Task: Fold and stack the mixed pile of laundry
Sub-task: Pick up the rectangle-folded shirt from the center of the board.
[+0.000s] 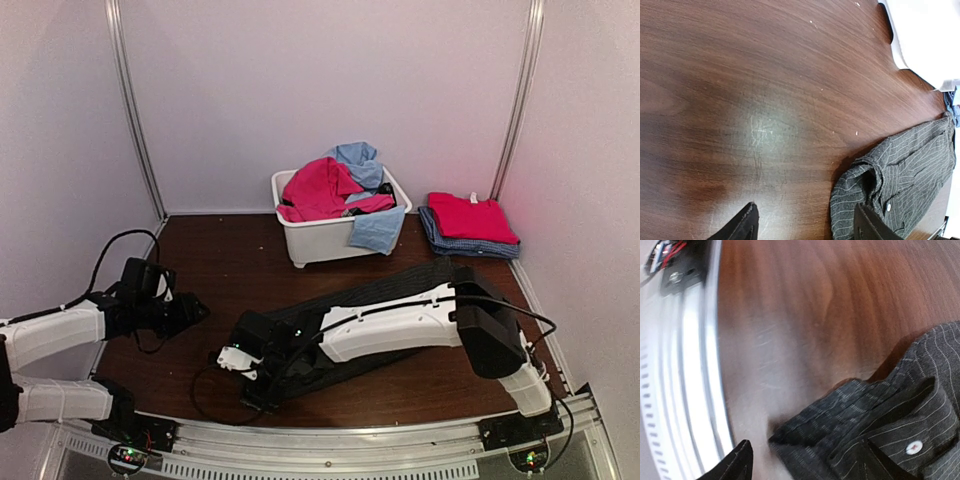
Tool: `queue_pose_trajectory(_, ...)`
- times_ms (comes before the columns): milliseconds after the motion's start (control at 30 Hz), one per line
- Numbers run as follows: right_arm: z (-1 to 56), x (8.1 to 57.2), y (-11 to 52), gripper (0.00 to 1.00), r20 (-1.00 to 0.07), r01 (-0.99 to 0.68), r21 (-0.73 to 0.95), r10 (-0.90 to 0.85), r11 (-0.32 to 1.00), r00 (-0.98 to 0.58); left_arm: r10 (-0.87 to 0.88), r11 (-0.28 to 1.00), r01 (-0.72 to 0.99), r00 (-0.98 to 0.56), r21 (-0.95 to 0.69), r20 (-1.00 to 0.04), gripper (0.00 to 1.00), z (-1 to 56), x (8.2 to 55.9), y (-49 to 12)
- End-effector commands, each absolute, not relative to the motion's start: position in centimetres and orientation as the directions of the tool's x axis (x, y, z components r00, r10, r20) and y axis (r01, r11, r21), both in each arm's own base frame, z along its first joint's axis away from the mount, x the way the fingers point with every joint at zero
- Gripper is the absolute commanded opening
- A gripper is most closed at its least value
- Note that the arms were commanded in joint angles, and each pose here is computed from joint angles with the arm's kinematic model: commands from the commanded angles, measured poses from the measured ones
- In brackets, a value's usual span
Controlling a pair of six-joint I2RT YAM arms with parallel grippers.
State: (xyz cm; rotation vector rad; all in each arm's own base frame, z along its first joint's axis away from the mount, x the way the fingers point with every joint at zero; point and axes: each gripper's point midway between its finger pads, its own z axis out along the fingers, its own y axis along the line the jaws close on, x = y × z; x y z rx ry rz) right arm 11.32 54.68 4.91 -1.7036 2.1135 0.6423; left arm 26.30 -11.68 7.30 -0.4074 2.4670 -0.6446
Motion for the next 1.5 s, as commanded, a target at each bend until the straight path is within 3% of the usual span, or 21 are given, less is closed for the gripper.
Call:
queue_pose_trajectory(0, 4.9, 15.9, 54.8, 0.71, -0.488, -0.928, -0.035, -0.817, 0.370, -0.307, -0.416, 0.833, -0.123, -0.781, -0.539, -0.465, 0.66, 8.7, 26.9, -11.6)
queue_pose_trajectory(133, 6.6, 18.1, 55.6, 0.72, -0.546, -0.862, -0.068, -0.742, 0.502, -0.389, -0.430, 0.838, -0.132, -0.758, -0.530, -0.491, 0.67, 9.4, 27.3, -10.9)
queue_pose_trajectory(300, 7.2, 19.7, 55.5, 0.79, -0.572, -0.809, -0.109, -0.702, 0.578, -0.425, -0.434, 0.855, -0.144, -0.724, -0.497, -0.536, 0.67, 10.7, 27.9, -9.6)
queue_pose_trajectory(433, 6.8, 21.3, 55.6, 0.99, -0.574, -0.782, -0.121, -0.686, 0.612, -0.447, -0.443, 0.857, -0.155, -0.708, -0.491, -0.550, 0.67, 11.3, 28.4, -9.0)
queue_pose_trajectory(600, 4.2, 23.4, 55.7, 1.00, -0.544, -0.746, -0.104, -0.665, 0.658, -0.511, -0.467, 0.850, -0.174, -0.684, -0.497, -0.560, 0.68, 11.6, 28.7, -8.3)
queue_pose_trajectory(767, 1.9, 22.5, 56.5, 0.98, -0.514, -0.777, -0.045, -0.681, 0.628, -0.521, -0.471, 0.850, -0.181, -0.683, -0.495, -0.558, 0.69, 11.2, 28.8, -8.1)
queue_pose_trajectory(967, -2.3, 22.7, 53.9, 0.71, -0.401, -0.776, -0.160, -0.759, 0.610, -0.513, -0.472, 0.847, -0.188, -0.696, -0.497, -0.541, 0.69, 10.2, 28.6, -8.1)
queue_pose_trajectory(1100, -2.2, 22.9, 52.6, 0.45, -0.377, -0.766, -0.185, -0.765, 0.615, -0.523, -0.477, 0.843, -0.190, -0.698, -0.504, -0.535, 0.69, 9.7, 28.7, -8.2)
queue_pose_trajectory(1333, 8.3, 23.9, 55.3, 0.07, -0.598, -0.778, 0.215, -0.550, 0.591, -0.583, -0.473, 0.836, -0.183, -0.718, -0.517, -0.511, 0.68, 8.5, 28.8, -8.8)
queue_pose_trajectory(1467, 13.6, 25.6, 54.5, 0.00, -0.651, -0.737, 0.438, -0.384, 0.515, -0.655, -0.474, 0.836, -0.184, -0.718, -0.517, -0.511, 0.68, 8.3, 28.8, -8.8)
